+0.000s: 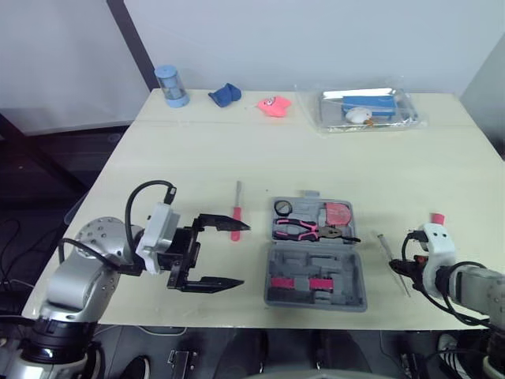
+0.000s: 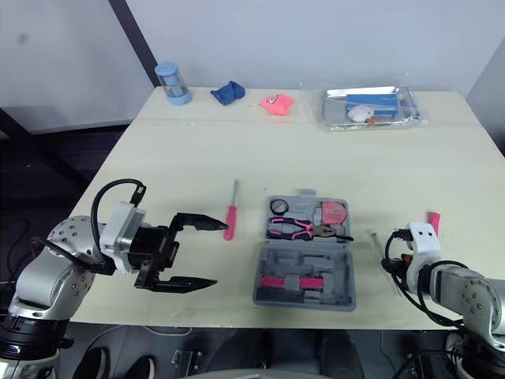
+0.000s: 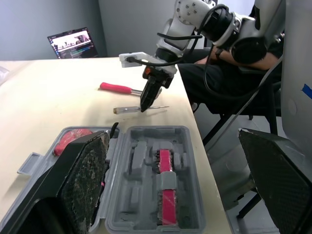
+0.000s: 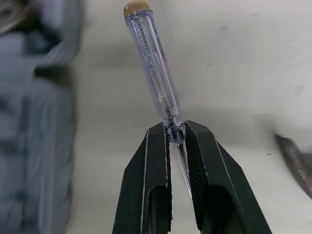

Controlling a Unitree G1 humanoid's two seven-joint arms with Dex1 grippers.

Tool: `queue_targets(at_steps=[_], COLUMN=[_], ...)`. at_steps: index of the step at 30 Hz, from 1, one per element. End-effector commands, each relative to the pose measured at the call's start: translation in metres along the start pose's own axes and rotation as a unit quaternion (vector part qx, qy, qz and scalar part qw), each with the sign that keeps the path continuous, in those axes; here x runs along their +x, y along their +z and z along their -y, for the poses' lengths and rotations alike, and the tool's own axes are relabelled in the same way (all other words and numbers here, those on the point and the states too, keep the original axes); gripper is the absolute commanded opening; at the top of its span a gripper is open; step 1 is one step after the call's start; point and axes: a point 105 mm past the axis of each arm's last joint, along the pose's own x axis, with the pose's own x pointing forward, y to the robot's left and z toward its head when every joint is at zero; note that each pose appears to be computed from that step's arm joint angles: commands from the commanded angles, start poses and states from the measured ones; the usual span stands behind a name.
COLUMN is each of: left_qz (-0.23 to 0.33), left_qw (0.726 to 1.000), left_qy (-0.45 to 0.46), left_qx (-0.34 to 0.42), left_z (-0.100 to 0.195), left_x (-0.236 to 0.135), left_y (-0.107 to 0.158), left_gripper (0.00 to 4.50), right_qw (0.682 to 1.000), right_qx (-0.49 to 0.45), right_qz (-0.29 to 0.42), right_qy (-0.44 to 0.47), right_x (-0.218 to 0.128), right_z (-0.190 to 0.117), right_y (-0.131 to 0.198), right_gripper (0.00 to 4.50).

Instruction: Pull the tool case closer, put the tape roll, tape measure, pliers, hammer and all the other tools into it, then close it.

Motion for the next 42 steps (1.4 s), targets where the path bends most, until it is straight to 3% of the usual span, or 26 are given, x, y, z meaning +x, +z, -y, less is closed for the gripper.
queue_targets(at_steps=[1, 6, 10, 15, 16, 25, 30, 35, 42], left_qz=[0.009, 0.010, 0.009, 0.009, 0.008, 0.009, 0.007, 0.009, 0.008], left_qw=[1.000, 1.000, 1.000, 1.000, 1.000, 1.000, 1.000, 1.000, 1.000], left_qy=[-0.005, -0.008, -0.007, -0.007, -0.007, -0.008, -0.008, -0.011, -0.014], left_qx=[0.015, 0.014, 0.015, 0.015, 0.014, 0.013, 0.013, 0.013, 0.015], left_z=[0.000, 0.000, -0.002, -0.003, -0.003, -0.003, -0.003, -0.003, -0.002], left_x=[0.003, 0.003, 0.003, 0.003, 0.003, 0.003, 0.001, 0.003, 0.002], left_y=[0.009, 0.011, 0.011, 0.011, 0.010, 0.009, 0.009, 0.010, 0.011], left_gripper=[4.50, 4.50, 4.50, 4.50, 4.50, 4.50, 4.50, 4.50, 4.50], right_qw=[0.998, 0.997, 0.995, 0.997, 0.997, 0.992, 0.977, 0.961, 0.962], right_qx=[0.023, 0.040, 0.041, 0.024, 0.018, -0.093, -0.169, -0.209, -0.198], right_qz=[0.023, 0.022, 0.016, 0.017, 0.019, 0.054, 0.126, 0.163, 0.175], right_qy=[-0.059, -0.061, -0.092, -0.078, -0.069, -0.066, 0.011, 0.081, 0.076], right_x=[0.002, 0.011, 0.011, 0.009, 0.007, -0.004, -0.016, -0.013, 0.006], right_z=[0.004, -0.012, -0.006, -0.011, -0.013, -0.010, -0.024, -0.033, -0.010], right_y=[0.003, -0.004, -0.009, -0.010, -0.010, -0.006, 0.003, 0.001, -0.014], right_gripper=[0.15, 0.15, 0.15, 2.43, 2.65, 2.65, 2.65, 2.65, 2.65])
